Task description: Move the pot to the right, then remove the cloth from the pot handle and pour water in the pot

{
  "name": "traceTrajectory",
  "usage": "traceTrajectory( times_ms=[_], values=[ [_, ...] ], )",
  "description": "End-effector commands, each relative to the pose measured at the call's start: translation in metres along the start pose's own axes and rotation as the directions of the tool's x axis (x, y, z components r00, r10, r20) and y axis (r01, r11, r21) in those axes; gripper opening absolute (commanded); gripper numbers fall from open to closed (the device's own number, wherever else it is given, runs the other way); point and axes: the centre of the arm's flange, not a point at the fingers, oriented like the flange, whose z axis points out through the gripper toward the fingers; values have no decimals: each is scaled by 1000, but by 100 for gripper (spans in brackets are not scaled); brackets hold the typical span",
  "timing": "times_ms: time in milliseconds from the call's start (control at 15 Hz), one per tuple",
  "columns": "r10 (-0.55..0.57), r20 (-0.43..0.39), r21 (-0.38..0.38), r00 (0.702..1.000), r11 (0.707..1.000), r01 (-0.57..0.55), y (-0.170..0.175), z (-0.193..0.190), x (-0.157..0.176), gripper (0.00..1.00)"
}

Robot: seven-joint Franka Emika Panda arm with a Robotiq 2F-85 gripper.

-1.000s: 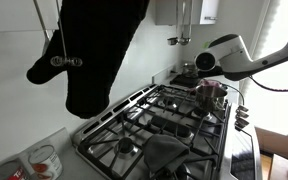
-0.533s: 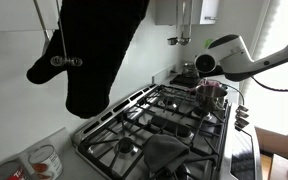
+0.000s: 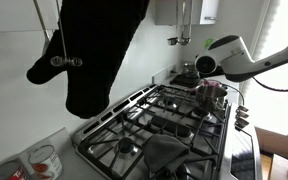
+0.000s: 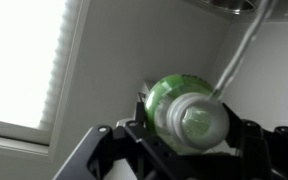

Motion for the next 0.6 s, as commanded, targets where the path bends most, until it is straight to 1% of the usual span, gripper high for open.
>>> traceTrajectory(
  times_ms=[0,533],
  values=[
    [-2,-35,-3,999,1000,2,12,-5,-6,45],
    [-28,12,11,1000,1000,28,14,-6,-13,45]
  ],
)
